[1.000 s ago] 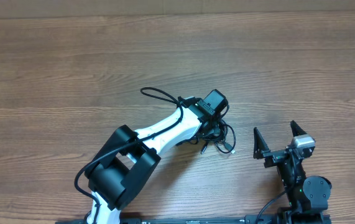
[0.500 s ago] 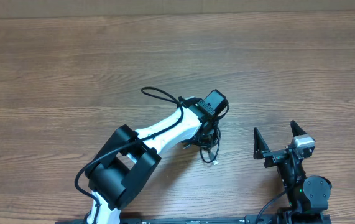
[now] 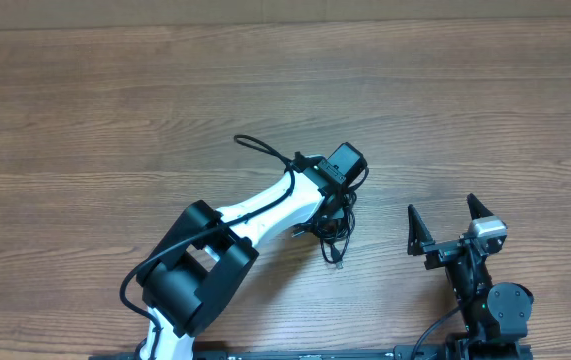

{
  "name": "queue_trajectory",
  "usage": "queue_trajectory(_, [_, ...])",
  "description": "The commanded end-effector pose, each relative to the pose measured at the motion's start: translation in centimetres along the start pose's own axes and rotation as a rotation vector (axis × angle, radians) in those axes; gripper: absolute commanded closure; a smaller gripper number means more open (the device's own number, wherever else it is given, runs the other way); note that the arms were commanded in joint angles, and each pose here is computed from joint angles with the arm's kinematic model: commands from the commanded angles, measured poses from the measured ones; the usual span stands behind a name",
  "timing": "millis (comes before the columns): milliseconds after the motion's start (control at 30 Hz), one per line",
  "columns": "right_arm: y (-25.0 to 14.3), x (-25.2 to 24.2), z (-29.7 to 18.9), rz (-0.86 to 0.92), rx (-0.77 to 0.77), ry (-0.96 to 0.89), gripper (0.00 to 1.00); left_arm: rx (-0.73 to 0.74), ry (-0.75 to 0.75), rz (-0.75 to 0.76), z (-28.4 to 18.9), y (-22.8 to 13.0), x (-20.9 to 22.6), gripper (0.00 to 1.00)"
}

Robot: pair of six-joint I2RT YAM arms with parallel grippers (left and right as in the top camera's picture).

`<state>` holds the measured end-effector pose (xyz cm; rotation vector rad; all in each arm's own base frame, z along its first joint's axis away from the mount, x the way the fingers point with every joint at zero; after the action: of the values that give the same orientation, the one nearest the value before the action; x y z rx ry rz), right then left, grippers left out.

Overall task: Untangle cables
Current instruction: 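Lower the left gripper and grasp the black cable bundle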

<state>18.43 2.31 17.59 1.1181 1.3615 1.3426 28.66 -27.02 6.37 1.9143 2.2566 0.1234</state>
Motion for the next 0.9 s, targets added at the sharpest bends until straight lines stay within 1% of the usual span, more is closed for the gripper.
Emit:
queue_trajectory(0, [-0.2, 0.1, 0.0, 0.006, -0.001, 0.008, 0.00, -0.051, -0.119, 0.218, -3.5, 1.3, -1.7, 0.96])
queue_trajectory(33, [-0.2, 0.1, 0.0, 0.006, -0.001, 0.008, 0.00, -0.100, -0.156, 0.349, -5.3, 1.7, -2.2, 0.96])
queue_trajectory(67, [-0.2, 0.1, 0.0, 0.006, -0.001, 0.008, 0.00, -0.127, -0.173, 0.423, -6.5, 1.8, -2.4, 0.96])
queue_trajectory(200, [-0.2, 0.1, 0.0, 0.005, -0.001, 0.008, 0.00, -0.220, -0.208, 0.633, -10.5, 2.0, -2.3, 0.96])
queue_trajectory(300, [-0.2, 0.1, 0.0, 0.006, -0.001, 0.008, 0.00, -0.260, -0.207, 0.778, -12.7, 1.7, -1.6, 0.96])
queue_trajectory(467, [-0.2, 0.1, 0.0, 0.006, -0.001, 0.008, 0.00, -0.284, -0.215, 0.807, -15.5, 1.2, -0.4, 0.96])
queue_trajectory(733, [-0.2, 0.1, 0.0, 0.006, -0.001, 0.008, 0.00, -0.358, -0.225, 0.939, -18.4, 0.9, 0.5, 0.96])
queue_trajectory(867, [-0.2, 0.1, 0.0, 0.005, -0.004, 0.009, 0.00, -0.366, -0.215, 0.998, -19.2, 0.5, 1.1, 0.96])
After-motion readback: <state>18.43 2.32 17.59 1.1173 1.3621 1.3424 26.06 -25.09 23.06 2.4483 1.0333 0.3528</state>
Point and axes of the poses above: each gripper's point midway between its finger pads, its own z axis out along the fingers, its own x axis along the line the jaws close on, y = z × x, the point moved 6 cm from there along -z, back along the fingers, and after that the axes turned 3 degrees about -z, right-handed, at the moved point
